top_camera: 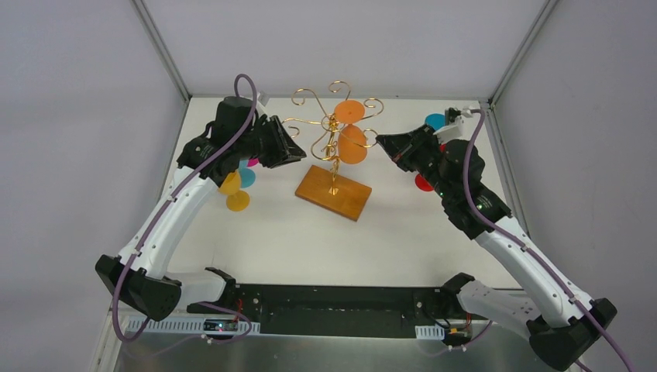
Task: Take the wine glass off the wine glass rack
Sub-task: Adjust the wine rack at the center of the board.
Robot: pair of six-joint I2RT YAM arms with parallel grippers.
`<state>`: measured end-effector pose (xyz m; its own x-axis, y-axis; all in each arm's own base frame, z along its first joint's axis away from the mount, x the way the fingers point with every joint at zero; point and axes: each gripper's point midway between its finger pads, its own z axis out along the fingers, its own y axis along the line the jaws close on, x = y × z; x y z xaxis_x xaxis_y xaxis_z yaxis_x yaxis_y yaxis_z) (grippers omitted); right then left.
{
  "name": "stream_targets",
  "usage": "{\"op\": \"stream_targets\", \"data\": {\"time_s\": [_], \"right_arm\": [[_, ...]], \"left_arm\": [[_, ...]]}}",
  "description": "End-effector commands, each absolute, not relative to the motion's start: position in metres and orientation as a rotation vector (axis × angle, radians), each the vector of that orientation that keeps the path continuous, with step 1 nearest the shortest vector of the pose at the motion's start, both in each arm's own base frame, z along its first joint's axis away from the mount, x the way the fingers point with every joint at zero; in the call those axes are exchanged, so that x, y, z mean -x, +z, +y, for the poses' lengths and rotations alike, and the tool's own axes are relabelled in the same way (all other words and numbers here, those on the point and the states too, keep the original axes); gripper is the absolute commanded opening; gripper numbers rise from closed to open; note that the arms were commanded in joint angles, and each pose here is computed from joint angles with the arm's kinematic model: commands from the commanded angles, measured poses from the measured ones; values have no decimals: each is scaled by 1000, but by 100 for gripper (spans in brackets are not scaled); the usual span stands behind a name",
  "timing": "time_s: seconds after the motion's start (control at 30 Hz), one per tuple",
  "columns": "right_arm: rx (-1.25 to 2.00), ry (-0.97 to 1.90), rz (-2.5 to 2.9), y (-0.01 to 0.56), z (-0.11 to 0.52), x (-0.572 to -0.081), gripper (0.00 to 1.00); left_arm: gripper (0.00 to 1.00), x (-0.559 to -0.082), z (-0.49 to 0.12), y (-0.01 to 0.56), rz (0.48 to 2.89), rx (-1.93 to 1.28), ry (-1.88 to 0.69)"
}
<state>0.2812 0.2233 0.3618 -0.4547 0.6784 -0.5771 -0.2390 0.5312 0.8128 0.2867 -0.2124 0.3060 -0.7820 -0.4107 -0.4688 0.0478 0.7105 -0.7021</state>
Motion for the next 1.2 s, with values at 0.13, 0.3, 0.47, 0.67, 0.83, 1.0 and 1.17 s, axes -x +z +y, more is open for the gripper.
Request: {"op": "stream_targets", "data": {"time_s": [0.13,0.3,0.47,0.67,0.83,1.0,1.17], "right_arm": [[-324,1139,1772,356,237,-267,0],[-317,1128,1776,355,238,-263,0],[-329,1086,1775,351,231,-264,1],[-338,1058,1798,340,228,-263,9],[-341,1048,1803,336,227,-263,18],[-354,1026,1797,336,221,-262,36],[-350,906,1768,337,199,-264,46]], "left_arm": [[26,-283,-200,327,2230,232,-956],[26,-281,-197,325,2234,229,-950],[26,-278,-194,318,2249,224,-937],[27,-275,-191,307,2269,220,-925],[27,-273,-189,307,2266,217,-921],[28,-271,-188,306,2267,210,-923],[30,-265,-185,307,2267,185,-912]]}}
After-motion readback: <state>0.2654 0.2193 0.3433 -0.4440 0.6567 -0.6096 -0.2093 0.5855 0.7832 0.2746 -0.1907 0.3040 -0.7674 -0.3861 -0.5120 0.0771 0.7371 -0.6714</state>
